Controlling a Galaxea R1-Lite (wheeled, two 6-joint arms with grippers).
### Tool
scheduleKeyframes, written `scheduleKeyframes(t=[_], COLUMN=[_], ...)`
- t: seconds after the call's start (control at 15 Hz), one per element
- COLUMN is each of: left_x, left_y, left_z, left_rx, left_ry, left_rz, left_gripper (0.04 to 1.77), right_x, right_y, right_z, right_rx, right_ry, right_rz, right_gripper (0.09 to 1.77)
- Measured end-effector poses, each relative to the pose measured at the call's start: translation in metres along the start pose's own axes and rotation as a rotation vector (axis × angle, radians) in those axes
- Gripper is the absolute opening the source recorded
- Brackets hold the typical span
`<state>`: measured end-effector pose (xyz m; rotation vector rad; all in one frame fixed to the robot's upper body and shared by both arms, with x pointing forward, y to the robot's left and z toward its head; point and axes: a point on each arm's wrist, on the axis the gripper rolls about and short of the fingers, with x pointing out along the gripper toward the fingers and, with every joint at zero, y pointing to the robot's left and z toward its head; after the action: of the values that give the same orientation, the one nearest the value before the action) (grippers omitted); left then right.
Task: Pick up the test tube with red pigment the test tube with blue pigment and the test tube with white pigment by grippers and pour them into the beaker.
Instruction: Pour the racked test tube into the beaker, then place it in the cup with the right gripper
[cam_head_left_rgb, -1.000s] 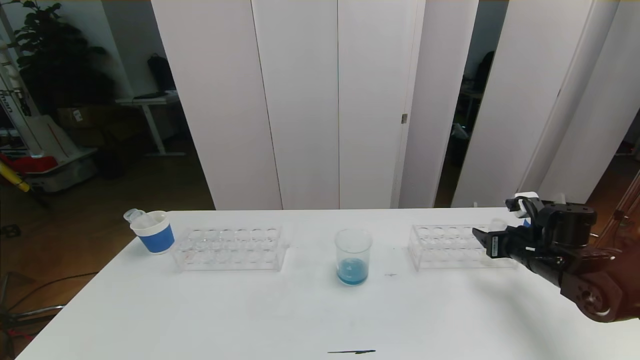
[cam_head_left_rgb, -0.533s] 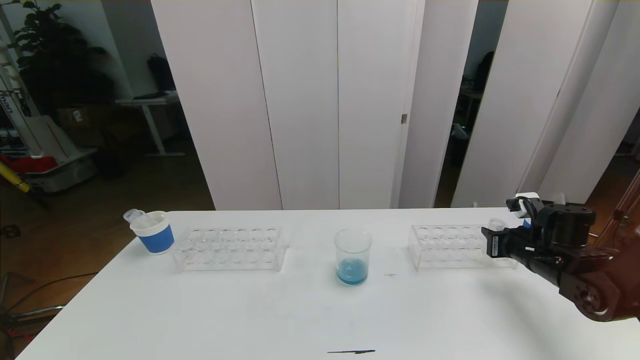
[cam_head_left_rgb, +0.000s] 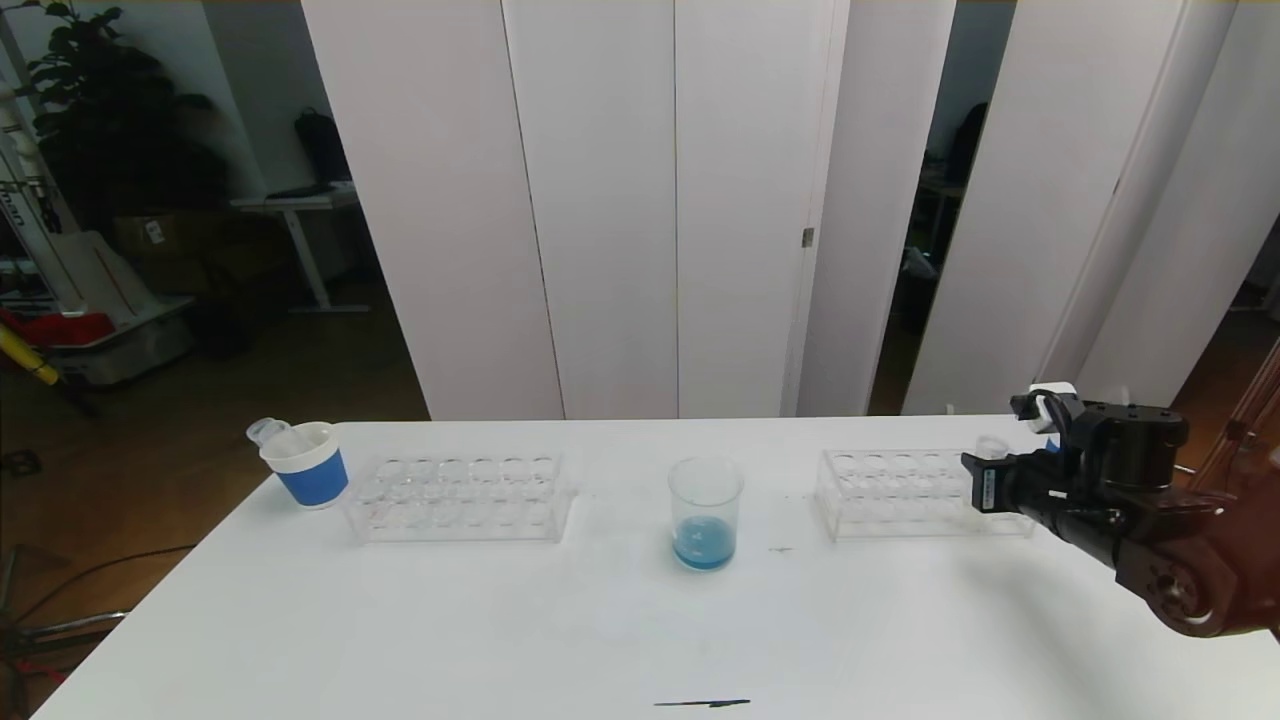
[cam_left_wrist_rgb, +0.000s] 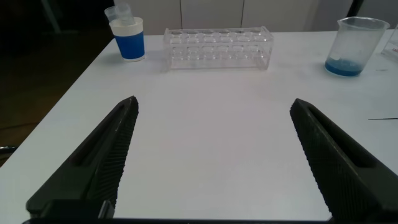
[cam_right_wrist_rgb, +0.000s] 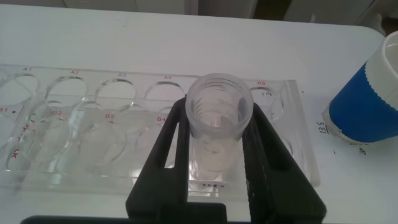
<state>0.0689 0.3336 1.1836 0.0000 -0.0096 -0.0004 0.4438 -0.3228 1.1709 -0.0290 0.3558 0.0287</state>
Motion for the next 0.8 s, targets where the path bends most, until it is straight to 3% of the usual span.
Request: scheduleKeyframes(t=[0.53,0.8], left_x=[0.000,0.000], left_y=[0.000,0.000], left_z=[0.000,0.000], left_rx=[0.000,0.000], left_ry=[0.000,0.001], left_rz=[0.000,0.000], left_gripper=[1.74,1.74], right_x=[-0.013,-0.024], right_y=[-0.004,-0.006], right_z=[0.030,0.060], right_rx=[0.005,0.005], right_ry=[-0.075,-0.127], right_rz=[0.002,0.002], right_gripper=[0.58,0.59])
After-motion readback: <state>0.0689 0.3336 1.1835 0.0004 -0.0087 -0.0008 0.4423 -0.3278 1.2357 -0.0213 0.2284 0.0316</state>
